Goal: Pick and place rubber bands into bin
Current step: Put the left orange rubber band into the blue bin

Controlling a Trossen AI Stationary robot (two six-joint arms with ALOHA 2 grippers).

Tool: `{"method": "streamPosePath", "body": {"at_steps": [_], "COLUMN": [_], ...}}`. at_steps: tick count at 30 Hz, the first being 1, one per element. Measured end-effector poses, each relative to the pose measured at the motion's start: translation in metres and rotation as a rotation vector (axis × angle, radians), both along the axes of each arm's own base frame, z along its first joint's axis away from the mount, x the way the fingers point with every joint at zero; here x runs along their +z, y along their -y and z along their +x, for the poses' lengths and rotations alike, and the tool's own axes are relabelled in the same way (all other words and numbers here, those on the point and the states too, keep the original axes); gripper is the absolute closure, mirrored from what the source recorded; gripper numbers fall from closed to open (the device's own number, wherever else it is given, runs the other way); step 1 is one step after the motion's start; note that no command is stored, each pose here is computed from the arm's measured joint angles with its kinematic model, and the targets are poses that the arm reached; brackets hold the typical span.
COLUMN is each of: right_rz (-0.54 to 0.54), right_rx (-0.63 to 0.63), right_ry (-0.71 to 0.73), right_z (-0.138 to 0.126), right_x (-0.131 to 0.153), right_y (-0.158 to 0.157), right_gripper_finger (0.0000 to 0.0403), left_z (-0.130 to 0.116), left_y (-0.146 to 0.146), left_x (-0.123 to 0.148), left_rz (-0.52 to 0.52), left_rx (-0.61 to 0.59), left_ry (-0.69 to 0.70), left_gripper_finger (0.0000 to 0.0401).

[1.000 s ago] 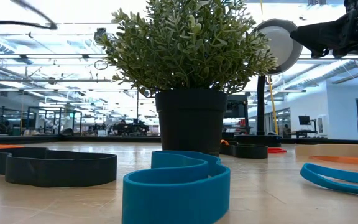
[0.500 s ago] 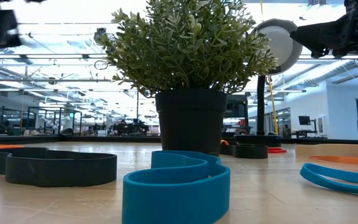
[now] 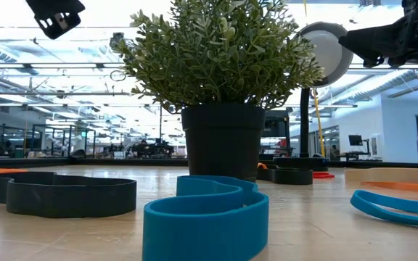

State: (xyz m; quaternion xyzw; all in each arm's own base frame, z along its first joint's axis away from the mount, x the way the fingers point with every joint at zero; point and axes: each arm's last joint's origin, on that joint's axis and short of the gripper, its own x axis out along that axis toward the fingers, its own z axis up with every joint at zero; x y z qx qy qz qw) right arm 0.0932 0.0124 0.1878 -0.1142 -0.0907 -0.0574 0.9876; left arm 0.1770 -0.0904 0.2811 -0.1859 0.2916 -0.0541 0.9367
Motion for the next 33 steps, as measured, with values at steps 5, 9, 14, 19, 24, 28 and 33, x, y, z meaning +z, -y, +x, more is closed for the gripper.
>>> {"method": "streamPosePath", "body": {"at_steps": [5,9,14,19,24,28,33], "right_rz": [0.000,-0.008,-0.016,-0.016,-0.016,-0.016,-0.017], "right_rx": [0.000,-0.002,-0.003,-0.003,-0.003,-0.003,-0.003], "right_ry": [-0.003,-0.004,-0.008,-0.008,-0.008,-0.008,-0.011], "right_z": [0.000,0.000,0.000,0.000,0.000,0.000,0.000], "right_x": [0.000,0.000,-0.001,-0.001,-0.001,-0.001,-0.001], "right_y": [0.000,0.000,0.000,0.000,0.000,0.000,0.000], "right_gripper_finger": [0.0257,0.0259,0.0257,0.0258,0.0259,0.0259,0.0259], "left_z": [0.000,0.001,0.002,-0.006,-0.019,-0.023,-0.017], "left_y": [0.000,-0.003,-0.017,-0.043,-0.061,-0.071,-0.078], "left_x": [0.000,0.000,-0.006,-0.023,-0.036,-0.043,-0.058], "left_rz": [0.017,0.066,0.017,-0.059,-0.047,-0.073,-0.093], "left_rx": [0.003,0.067,0.225,0.463,0.610,0.727,0.779], "left_ry": [0.004,0.025,-0.050,-0.289,-0.514,-0.632,-0.807], "left_gripper_finger": [0.0240,0.0240,0.0240,0.0240,0.0240,0.0240,0.0240]}}
